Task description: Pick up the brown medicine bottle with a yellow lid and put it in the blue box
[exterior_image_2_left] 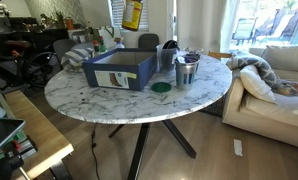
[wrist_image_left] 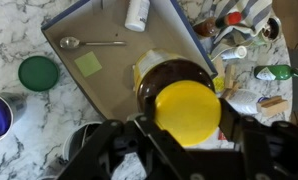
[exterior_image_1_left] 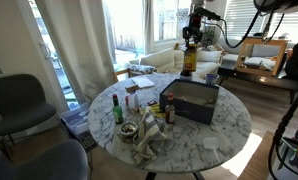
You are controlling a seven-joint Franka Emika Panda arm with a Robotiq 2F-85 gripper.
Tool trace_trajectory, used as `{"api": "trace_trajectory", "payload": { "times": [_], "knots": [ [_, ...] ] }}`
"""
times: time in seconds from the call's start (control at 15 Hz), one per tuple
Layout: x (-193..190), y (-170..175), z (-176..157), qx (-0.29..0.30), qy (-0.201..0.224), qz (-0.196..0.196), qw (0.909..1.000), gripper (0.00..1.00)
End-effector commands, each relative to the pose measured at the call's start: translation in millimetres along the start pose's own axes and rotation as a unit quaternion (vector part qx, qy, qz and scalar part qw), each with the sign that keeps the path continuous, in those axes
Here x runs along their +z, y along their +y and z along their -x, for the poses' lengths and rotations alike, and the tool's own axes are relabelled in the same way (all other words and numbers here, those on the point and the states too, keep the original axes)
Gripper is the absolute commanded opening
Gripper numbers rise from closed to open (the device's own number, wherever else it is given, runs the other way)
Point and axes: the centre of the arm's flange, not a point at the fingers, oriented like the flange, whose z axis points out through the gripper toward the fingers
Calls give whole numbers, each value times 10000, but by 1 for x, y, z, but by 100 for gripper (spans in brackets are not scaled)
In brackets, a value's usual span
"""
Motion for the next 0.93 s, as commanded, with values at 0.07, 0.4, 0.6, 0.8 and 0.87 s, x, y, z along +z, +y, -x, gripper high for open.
{"api": "trace_trajectory", "payload": {
  "times": [0.07, 0.4, 0.6, 0.8, 0.87],
  "knots": [
    [76, -28, -5, 78, -411, 420, 9982, 37],
    [119, -23, -20, 259, 122, 1172, 9927, 37],
    [133, -12, -27, 337, 404, 960, 9940, 37],
    [142, 0, -27, 443, 708, 750, 9937, 37],
    [144, 3, -27, 479, 834, 705, 9929, 37]
  ]
}}
